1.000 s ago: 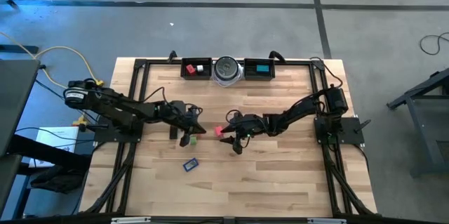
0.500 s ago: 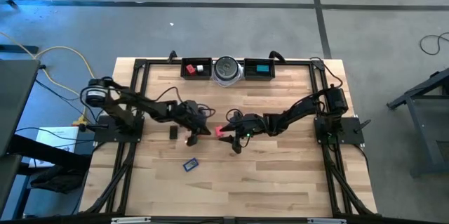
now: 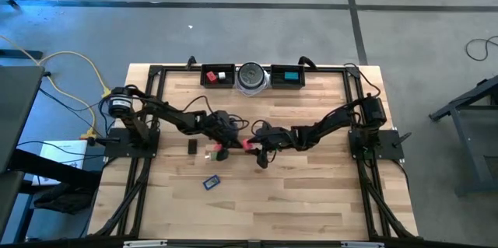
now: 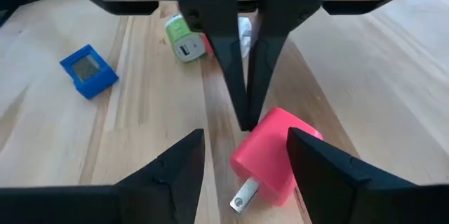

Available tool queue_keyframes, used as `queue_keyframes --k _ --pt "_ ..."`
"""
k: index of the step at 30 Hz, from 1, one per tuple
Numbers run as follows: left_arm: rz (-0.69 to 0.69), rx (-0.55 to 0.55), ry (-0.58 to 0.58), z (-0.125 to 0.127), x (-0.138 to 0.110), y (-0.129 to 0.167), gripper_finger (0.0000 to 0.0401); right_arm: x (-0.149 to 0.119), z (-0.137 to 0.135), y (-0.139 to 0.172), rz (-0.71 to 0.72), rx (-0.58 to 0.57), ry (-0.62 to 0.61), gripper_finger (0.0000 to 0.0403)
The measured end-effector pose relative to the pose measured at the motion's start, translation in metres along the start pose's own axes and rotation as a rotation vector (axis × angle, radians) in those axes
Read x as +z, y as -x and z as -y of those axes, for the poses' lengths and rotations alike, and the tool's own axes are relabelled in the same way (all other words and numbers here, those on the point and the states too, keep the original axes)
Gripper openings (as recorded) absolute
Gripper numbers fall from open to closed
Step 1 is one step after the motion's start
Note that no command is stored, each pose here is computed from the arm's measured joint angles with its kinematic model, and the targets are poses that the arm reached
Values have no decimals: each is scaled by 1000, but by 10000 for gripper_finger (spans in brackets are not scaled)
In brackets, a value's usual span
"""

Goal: Pick & Place Office items
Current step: Put the right pink charger adapter into the left black basket

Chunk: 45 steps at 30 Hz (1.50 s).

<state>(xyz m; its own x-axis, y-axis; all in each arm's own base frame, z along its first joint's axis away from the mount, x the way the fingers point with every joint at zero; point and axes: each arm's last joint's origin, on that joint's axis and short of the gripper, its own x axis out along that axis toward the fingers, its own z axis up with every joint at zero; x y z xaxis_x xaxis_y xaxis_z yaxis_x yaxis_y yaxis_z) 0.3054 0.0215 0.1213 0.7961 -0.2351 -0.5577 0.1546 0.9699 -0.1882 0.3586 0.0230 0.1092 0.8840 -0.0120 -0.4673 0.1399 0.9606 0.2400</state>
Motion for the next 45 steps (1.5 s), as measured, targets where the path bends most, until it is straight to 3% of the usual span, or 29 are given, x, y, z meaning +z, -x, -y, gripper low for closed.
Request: queue_keyframes --k 17,45 --pt "78 -27 -40 13 9 -3 0 -6 7 2 -69 -109 24 191" --pt "162 -40 -83 15 19 0 0 -3 9 -3 -6 -42 -34 191"
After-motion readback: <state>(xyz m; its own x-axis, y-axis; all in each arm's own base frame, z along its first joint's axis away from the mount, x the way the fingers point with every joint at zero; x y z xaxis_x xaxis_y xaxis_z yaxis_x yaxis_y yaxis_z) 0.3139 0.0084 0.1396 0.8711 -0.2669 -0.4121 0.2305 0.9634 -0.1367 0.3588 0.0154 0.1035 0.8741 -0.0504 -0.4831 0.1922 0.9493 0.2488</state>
